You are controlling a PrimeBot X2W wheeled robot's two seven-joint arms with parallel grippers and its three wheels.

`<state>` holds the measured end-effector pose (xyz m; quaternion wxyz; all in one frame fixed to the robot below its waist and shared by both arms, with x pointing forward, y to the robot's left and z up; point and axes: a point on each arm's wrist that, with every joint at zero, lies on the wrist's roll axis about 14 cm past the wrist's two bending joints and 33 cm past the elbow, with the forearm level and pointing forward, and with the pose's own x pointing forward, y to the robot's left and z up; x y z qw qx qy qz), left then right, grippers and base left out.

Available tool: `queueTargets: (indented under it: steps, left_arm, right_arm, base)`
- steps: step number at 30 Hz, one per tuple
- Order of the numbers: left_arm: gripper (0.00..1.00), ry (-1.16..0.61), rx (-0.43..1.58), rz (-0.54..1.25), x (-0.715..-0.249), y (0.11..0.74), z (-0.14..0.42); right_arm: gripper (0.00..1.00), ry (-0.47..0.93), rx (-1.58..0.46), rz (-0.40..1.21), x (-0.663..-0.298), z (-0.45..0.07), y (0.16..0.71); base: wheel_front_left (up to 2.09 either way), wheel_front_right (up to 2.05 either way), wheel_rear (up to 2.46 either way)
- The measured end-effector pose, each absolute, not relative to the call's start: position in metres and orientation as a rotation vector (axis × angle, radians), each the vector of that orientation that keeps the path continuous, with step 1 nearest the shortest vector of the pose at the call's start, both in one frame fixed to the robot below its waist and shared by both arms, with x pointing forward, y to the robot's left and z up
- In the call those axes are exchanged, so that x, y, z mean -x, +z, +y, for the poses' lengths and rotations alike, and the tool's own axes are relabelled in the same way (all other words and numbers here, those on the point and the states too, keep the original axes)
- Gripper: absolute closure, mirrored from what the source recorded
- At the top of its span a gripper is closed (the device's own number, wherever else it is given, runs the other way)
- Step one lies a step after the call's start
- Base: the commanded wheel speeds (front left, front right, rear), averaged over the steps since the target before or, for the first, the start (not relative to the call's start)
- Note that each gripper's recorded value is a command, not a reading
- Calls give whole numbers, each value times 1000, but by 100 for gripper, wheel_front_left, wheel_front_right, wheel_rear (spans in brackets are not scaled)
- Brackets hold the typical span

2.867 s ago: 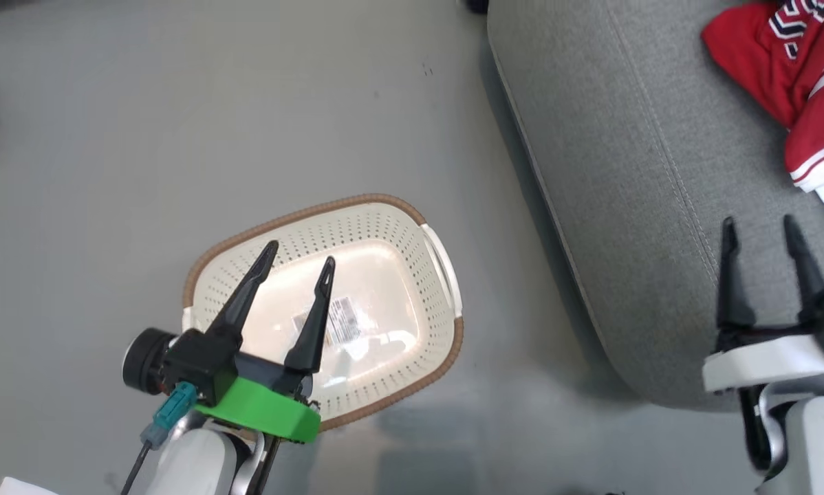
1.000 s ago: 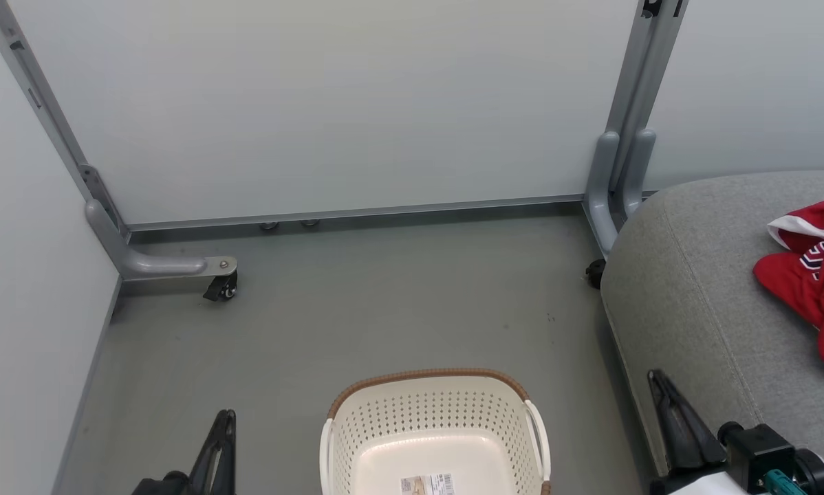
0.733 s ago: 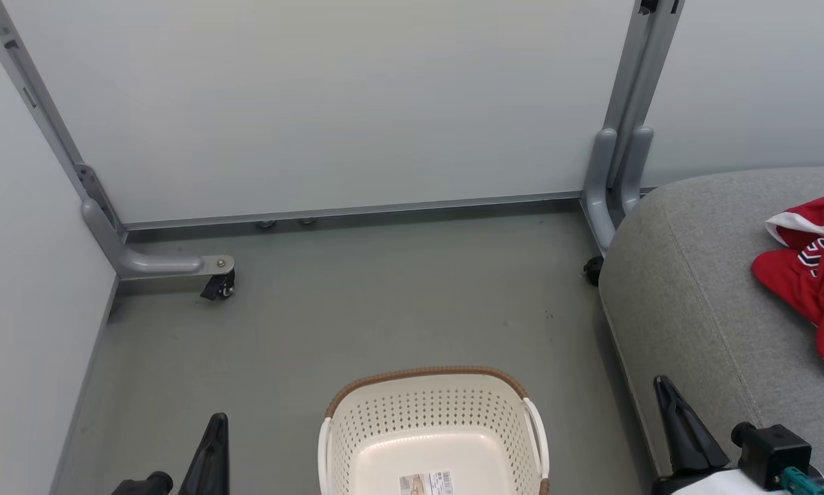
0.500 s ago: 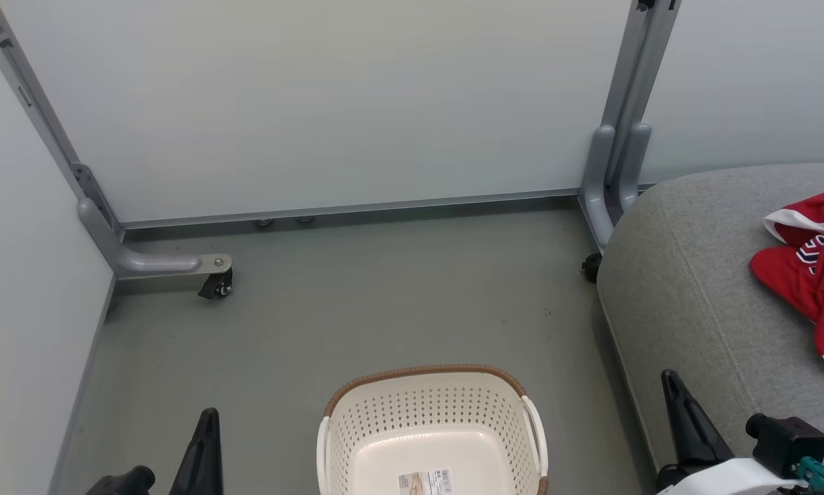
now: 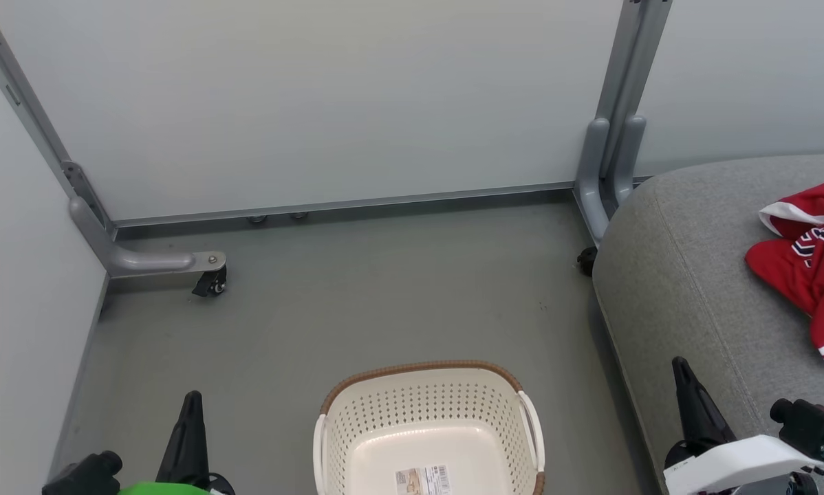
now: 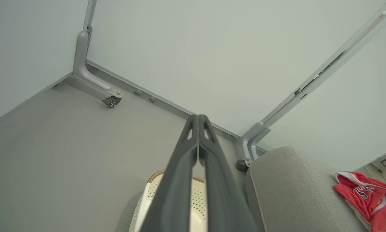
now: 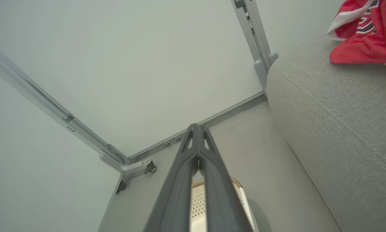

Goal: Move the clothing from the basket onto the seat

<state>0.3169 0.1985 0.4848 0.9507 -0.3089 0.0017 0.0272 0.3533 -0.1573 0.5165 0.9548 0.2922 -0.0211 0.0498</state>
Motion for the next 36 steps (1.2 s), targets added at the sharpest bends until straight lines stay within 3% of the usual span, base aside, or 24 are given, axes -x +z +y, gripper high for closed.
queueTargets:
  steps: [36]
  left_arm:
    - [100, 67, 1070, 0, -347, 495, 205]
  right_arm:
    - [100, 37, -1053, 1, -371, -177, 513]
  base:
    - [0, 0, 0]
